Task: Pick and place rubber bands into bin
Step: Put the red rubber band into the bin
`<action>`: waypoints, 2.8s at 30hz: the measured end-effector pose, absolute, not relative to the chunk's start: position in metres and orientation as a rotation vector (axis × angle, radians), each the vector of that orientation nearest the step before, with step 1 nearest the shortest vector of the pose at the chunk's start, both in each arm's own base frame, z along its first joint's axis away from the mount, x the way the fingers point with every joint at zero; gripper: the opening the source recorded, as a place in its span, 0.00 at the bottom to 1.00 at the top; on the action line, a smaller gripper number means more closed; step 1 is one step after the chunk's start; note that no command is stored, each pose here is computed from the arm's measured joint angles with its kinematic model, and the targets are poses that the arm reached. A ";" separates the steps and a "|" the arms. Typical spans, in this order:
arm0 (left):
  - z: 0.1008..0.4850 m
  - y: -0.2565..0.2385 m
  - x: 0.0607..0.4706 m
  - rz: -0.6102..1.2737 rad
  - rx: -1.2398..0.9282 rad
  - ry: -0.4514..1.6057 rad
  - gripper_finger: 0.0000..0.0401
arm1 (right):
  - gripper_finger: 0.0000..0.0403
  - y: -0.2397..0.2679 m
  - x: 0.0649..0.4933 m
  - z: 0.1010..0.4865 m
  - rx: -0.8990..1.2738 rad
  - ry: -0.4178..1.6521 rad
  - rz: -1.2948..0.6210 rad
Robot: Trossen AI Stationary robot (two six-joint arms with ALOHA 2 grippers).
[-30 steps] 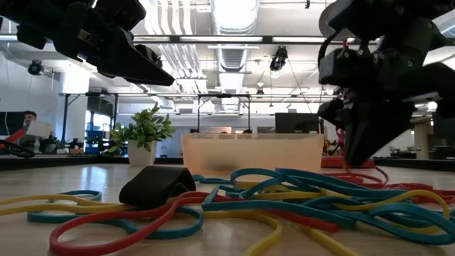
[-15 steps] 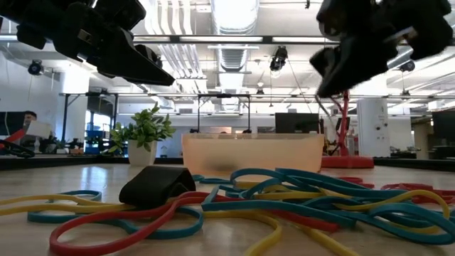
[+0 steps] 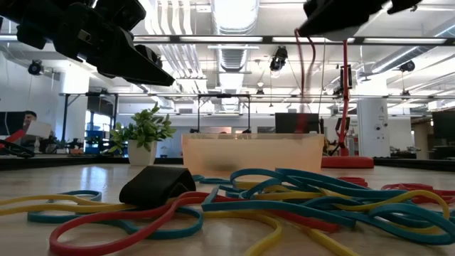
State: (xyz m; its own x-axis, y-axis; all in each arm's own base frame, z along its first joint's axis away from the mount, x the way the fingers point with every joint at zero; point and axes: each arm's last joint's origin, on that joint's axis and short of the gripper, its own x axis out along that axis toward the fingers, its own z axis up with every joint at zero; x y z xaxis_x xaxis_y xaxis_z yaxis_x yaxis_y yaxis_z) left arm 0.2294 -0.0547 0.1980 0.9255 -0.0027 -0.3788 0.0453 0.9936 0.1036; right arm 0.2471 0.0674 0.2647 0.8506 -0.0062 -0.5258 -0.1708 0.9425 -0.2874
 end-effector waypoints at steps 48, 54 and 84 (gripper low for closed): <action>0.198 -0.055 0.229 -0.025 0.111 0.388 0.34 | 0.06 -0.082 0.243 0.245 -0.165 0.580 -0.330; 0.198 -0.055 0.229 -0.025 0.111 0.387 0.34 | 0.20 -0.083 0.241 0.240 -0.131 0.589 -0.329; 0.198 -0.055 0.229 -0.024 0.109 0.388 0.34 | 0.46 -0.032 0.231 0.201 0.197 0.760 0.151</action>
